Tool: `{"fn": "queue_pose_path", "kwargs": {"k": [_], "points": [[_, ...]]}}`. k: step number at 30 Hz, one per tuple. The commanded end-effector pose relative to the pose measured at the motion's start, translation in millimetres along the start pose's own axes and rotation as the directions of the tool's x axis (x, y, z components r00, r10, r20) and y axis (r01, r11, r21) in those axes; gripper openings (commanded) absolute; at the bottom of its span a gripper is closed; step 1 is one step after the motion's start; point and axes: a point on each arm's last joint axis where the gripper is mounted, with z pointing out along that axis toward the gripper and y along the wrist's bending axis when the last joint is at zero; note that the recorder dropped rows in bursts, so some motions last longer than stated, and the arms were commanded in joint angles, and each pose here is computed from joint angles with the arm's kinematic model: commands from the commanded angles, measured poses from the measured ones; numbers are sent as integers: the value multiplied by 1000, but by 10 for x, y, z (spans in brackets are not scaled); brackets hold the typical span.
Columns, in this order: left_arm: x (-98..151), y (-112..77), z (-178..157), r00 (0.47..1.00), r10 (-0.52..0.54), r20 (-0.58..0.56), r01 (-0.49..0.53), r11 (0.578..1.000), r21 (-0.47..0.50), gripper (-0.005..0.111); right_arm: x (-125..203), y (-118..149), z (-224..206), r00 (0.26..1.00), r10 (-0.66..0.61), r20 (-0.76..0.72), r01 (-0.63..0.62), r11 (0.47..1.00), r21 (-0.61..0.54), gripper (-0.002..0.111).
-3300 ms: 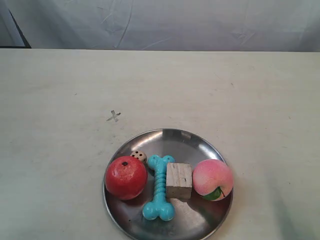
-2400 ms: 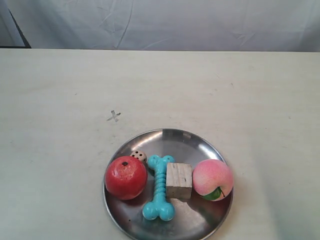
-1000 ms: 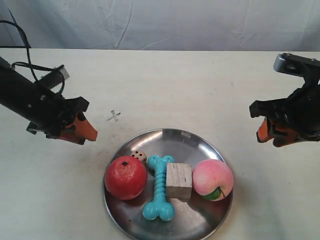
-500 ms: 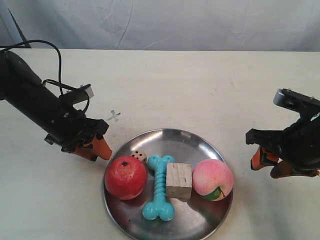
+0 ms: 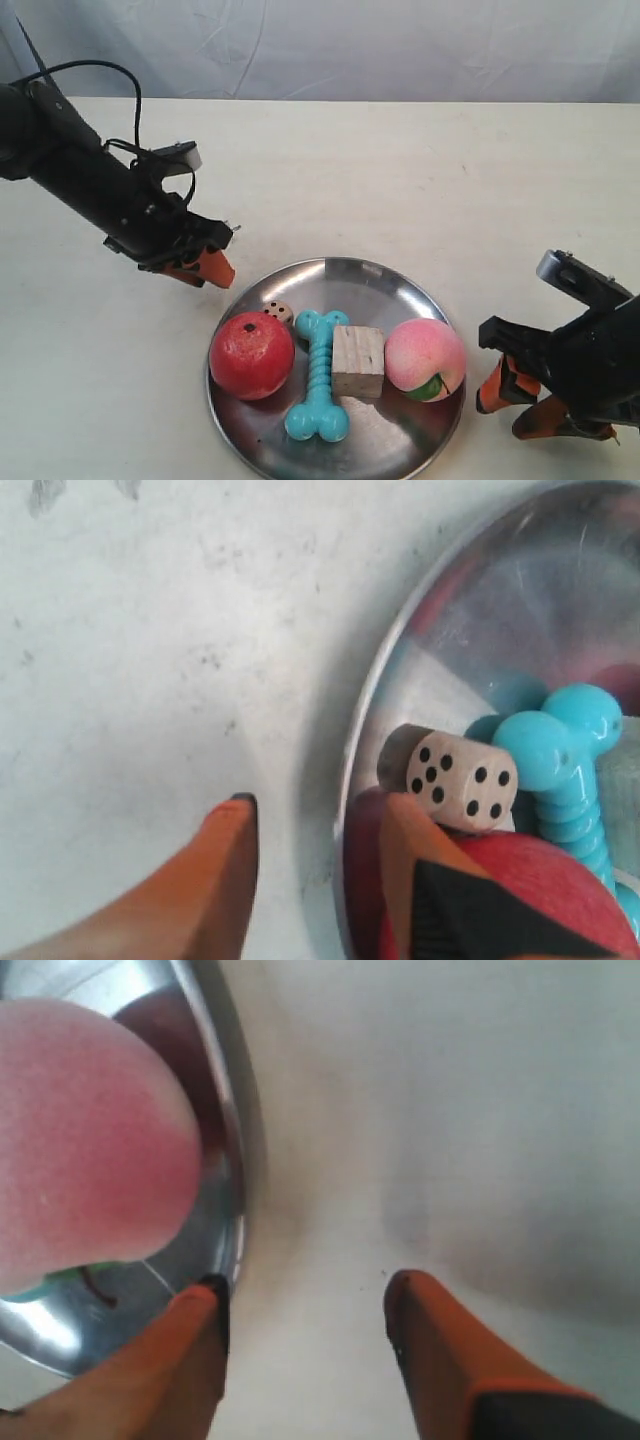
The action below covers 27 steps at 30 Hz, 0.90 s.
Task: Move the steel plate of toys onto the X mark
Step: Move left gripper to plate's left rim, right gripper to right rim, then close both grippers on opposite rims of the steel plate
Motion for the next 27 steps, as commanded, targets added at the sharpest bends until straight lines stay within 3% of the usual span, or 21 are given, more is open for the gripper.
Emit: {"fn": "queue_pose_path", "kwargs": {"k": [1,8,14,18,27], "points": [[-154,-18,-2,999,45,-14,-44,999,13,40,57,3,42,1000,7,-4,-7,998,-56,50],[-292,19,113,989,86,-120,-79,995,66,40,137,179,141,1000,-17,10,17,996,-85,50],[-362,-37,224,973,170,-156,-168,985,28,40,236,313,227,1000,-29,9,30,996,-82,50],[-378,-124,291,958,228,-172,-231,973,5,40,320,293,281,1000,-5,-3,5,998,-67,50],[-362,-190,450,947,254,-199,-257,966,11,40,325,225,315,998,52,43,-50,997,-51,50]]}}
